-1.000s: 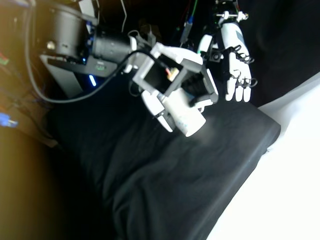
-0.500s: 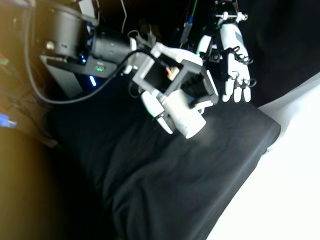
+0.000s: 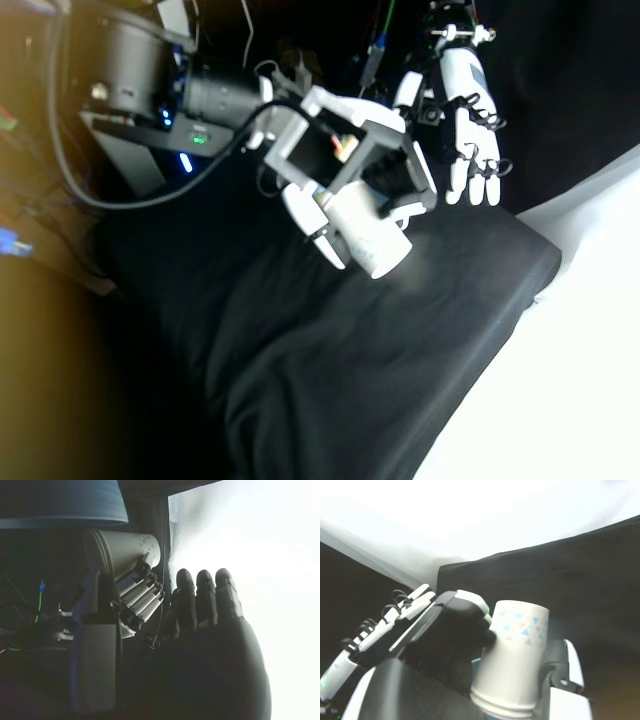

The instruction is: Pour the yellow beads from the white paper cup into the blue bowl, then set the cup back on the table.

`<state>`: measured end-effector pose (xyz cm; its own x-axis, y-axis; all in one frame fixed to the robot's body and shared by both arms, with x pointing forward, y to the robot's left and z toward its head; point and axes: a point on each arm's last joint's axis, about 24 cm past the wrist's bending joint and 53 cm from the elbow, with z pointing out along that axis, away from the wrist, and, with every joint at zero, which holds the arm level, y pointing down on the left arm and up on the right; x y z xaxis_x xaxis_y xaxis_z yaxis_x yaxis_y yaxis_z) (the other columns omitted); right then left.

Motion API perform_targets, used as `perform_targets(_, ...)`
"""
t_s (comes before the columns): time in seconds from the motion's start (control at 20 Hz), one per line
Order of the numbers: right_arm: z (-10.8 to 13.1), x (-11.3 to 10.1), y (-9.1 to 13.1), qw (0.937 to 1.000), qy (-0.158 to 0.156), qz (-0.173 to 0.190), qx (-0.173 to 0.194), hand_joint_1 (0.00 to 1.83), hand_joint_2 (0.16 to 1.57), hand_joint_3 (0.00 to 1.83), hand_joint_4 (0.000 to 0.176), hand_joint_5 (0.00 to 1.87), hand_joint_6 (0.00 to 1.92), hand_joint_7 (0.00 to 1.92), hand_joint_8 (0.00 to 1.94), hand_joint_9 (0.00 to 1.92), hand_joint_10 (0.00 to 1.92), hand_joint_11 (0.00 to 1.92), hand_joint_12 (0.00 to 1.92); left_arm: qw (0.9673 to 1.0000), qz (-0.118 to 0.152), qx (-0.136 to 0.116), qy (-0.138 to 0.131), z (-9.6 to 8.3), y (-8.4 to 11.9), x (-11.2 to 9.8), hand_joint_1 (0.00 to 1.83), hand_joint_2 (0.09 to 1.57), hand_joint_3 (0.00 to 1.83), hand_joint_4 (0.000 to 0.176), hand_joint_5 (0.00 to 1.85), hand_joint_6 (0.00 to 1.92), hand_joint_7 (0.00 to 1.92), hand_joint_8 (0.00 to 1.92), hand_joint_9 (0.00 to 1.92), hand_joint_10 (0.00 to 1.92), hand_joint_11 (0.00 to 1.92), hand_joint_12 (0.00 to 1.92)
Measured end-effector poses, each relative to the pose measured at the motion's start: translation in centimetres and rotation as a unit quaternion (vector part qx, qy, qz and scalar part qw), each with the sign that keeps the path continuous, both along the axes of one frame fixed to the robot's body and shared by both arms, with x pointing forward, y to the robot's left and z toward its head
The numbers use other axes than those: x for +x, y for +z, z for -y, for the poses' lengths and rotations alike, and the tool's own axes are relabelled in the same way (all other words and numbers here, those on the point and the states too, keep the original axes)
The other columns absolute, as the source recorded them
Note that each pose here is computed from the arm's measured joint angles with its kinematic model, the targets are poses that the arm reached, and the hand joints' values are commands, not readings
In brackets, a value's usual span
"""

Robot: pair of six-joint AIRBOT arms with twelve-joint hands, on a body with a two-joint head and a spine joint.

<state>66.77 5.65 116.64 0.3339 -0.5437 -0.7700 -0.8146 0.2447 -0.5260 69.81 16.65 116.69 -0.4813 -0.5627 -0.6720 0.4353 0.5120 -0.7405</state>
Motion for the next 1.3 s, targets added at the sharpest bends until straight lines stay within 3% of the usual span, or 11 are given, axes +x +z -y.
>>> perform_targets(0.45,1.6,0.8,1.6,0.9996,-0.022,0.007,0.017,1.11,1.07,0.76,0.000,0.40,1.85,0.70,1.94,0.80,1.92,0.98,1.92,1.0000,-0.004,-0.006,-0.004,0.6,-0.3,0.0,0.89,1.11,0.00,0.000,0.11,0.00,0.35,0.00,0.16,0.00,0.01,0.06)
perform_targets(0.9,4.0,2.0,4.0,0.9915,-0.079,-0.040,0.096,1.11,1.07,0.76,0.000,0.40,1.85,0.70,1.94,0.80,1.92,0.98,1.92,0.9999,-0.005,-0.015,-0.007,1.1,-0.4,0.0,0.89,1.08,0.00,0.000,0.13,0.00,0.39,0.01,0.23,0.01,0.07,0.10)
perform_targets(1.05,6.9,3.3,5.0,0.9809,-0.123,-0.066,0.135,1.11,1.07,0.76,0.000,0.40,1.85,0.70,1.94,0.80,1.92,0.98,1.92,0.9998,-0.006,-0.016,-0.007,1.1,-0.4,0.1,0.88,1.07,0.00,0.000,0.14,0.00,0.40,0.01,0.24,0.01,0.09,0.12)
perform_targets(1.1,7.8,3.7,5.2,0.9773,-0.136,-0.071,0.146,1.11,1.07,0.76,0.000,0.40,1.85,0.70,1.94,0.80,1.92,0.98,1.92,0.9998,-0.006,-0.016,-0.006,1.1,-0.4,0.1,0.87,1.06,0.00,0.000,0.14,0.00,0.40,0.00,0.24,0.00,0.05,0.23)
perform_targets(1.15,9.1,4.2,5.5,0.9718,-0.155,-0.077,0.160,1.11,1.07,0.76,0.000,0.40,1.85,0.70,1.94,0.80,1.92,0.98,1.92,0.9998,-0.008,-0.018,-0.007,1.2,-0.5,0.1,0.89,1.07,0.00,0.000,0.15,0.00,0.40,0.00,0.24,0.00,0.01,0.35)
perform_targets(1.3,12.1,5.3,6.3,0.9571,-0.194,-0.095,0.193,1.11,1.07,0.76,0.000,0.40,1.85,0.70,1.94,0.80,1.92,0.98,1.92,0.9997,-0.009,-0.017,-0.013,1.7,-0.8,-0.1,0.90,1.07,0.00,0.000,0.15,0.00,0.39,0.00,0.23,0.00,0.00,0.35)
